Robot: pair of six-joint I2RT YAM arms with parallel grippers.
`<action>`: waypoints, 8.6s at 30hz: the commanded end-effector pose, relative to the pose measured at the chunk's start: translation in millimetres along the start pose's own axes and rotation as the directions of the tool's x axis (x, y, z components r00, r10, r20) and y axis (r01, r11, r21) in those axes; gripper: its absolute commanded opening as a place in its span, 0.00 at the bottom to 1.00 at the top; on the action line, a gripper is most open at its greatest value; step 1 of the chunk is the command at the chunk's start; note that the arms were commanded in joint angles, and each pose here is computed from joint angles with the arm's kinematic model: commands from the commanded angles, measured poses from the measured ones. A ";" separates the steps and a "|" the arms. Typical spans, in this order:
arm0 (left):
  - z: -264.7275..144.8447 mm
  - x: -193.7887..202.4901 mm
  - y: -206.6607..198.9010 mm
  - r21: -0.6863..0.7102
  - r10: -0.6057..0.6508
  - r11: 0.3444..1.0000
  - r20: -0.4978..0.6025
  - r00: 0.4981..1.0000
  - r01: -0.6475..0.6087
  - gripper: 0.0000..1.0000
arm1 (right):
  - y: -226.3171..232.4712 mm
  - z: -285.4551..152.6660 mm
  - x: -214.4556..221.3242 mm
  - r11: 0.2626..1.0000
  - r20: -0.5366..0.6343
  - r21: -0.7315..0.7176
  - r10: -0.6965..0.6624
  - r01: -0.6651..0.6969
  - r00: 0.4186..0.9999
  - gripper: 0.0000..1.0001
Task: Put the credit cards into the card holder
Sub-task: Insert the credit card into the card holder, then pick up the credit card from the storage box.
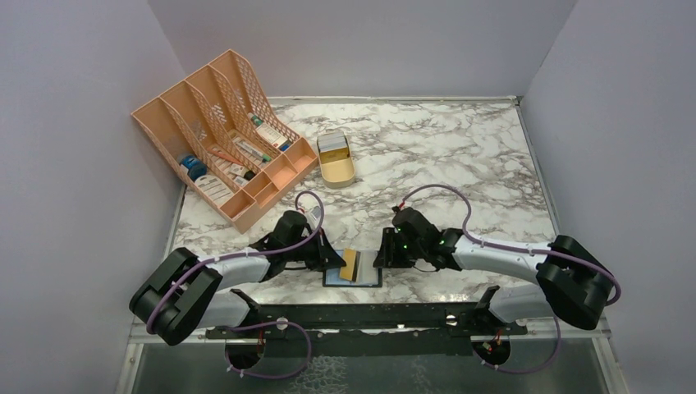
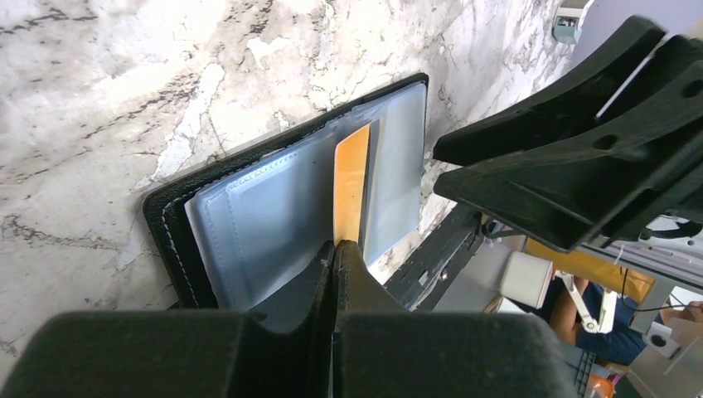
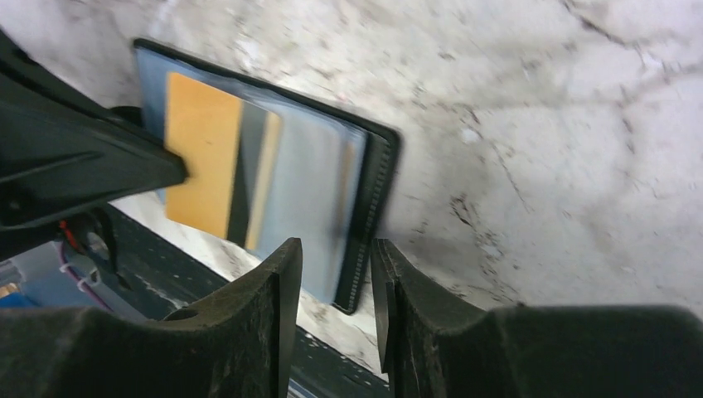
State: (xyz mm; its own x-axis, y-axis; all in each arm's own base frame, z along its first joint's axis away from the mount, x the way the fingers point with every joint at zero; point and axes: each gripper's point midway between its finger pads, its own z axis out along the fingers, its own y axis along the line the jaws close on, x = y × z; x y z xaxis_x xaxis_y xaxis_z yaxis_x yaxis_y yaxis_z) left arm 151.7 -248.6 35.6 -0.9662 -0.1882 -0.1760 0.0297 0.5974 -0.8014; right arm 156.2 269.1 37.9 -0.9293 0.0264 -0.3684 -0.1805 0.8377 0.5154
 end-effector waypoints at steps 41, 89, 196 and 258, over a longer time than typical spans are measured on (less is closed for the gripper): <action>-2.0 -10.2 -2.1 -0.123 0.037 0.992 0.169 0.985 -0.016 0.51 | 1.2 -4.8 2.0 0.998 0.031 -0.034 0.057 -0.056 0.998 0.28; -15.8 -20.5 -7.6 -0.355 0.237 0.917 0.127 0.963 -0.179 0.00 | 1.0 13.4 0.6 0.999 0.032 -0.044 0.032 -0.031 0.999 0.17; 40.0 -370.1 1.3 -0.630 0.818 -0.218 -0.534 0.212 -0.745 0.55 | 46.0 -93.4 -69.7 0.975 0.371 -0.118 -0.133 0.189 0.919 0.40; -17.4 -307.8 -129.5 -0.596 0.916 0.254 -0.103 0.387 -0.762 0.00 | 58.5 -100.5 -64.8 0.963 0.374 -0.219 -0.067 0.158 0.925 0.39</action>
State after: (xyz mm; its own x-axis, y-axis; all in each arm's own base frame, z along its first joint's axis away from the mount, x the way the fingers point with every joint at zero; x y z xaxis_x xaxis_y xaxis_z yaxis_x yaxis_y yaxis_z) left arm 472.1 -229.7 146.2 -0.3710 0.7446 -0.5549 0.5701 0.6544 0.4968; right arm 175.6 254.3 156.8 -0.7332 0.1352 -0.6664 -0.3743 0.7379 0.5616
